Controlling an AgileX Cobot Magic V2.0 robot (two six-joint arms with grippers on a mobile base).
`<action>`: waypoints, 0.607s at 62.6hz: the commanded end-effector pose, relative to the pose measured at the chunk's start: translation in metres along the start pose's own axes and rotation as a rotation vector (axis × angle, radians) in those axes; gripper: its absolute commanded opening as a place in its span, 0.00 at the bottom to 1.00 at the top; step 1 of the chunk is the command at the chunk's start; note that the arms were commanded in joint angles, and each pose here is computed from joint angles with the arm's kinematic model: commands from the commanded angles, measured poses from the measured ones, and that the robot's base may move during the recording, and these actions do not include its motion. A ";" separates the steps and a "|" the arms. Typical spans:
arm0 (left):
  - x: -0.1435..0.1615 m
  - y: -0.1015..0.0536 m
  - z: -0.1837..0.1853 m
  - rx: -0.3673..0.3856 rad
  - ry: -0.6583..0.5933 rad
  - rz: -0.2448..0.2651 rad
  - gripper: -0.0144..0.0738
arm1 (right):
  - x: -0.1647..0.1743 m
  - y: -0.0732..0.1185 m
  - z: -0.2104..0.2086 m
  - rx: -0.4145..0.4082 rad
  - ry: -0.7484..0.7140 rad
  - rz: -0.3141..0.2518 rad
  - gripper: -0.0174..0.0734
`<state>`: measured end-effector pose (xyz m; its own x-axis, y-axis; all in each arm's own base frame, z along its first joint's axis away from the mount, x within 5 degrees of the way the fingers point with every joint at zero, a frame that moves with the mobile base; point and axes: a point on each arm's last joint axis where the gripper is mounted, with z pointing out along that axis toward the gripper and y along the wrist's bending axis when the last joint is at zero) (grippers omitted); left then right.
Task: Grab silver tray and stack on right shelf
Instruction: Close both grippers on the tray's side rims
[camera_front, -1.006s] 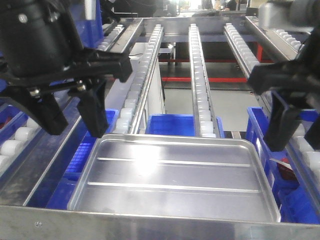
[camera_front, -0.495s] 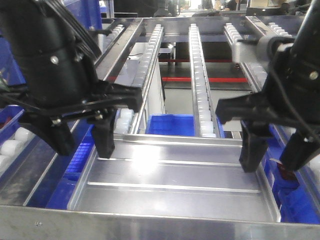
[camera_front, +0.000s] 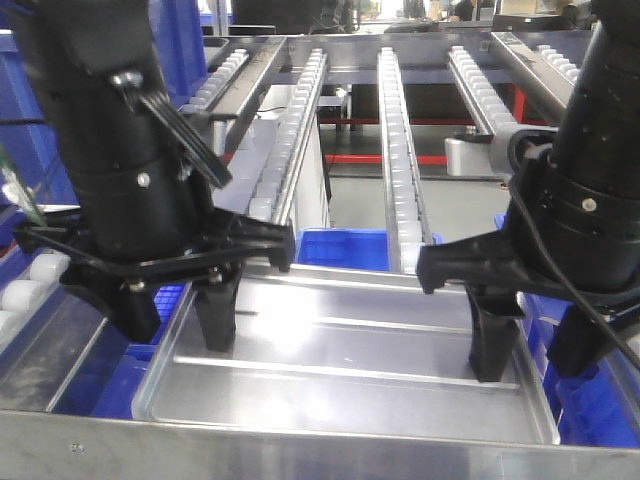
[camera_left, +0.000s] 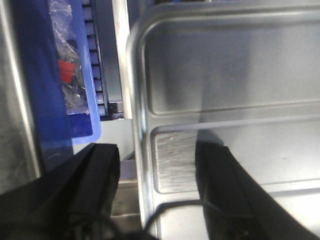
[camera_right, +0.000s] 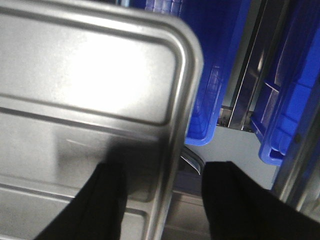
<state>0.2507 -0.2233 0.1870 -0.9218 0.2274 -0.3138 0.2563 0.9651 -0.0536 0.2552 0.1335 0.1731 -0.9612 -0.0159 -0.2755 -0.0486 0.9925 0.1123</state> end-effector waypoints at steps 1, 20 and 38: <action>-0.011 -0.005 -0.013 0.039 -0.074 -0.009 0.46 | -0.010 0.004 -0.005 -0.031 -0.075 -0.007 0.69; -0.013 -0.002 -0.010 0.038 -0.078 -0.020 0.40 | -0.010 0.004 0.000 -0.027 -0.066 -0.007 0.49; -0.016 0.005 -0.009 0.029 -0.083 -0.037 0.04 | -0.010 0.004 0.000 -0.026 -0.064 -0.007 0.26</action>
<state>0.2586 -0.2181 0.1839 -0.9319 0.1956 -0.3055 0.2222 0.9735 -0.0545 0.2574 0.1349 0.1719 -0.9647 0.0032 -0.2634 -0.0283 0.9929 0.1155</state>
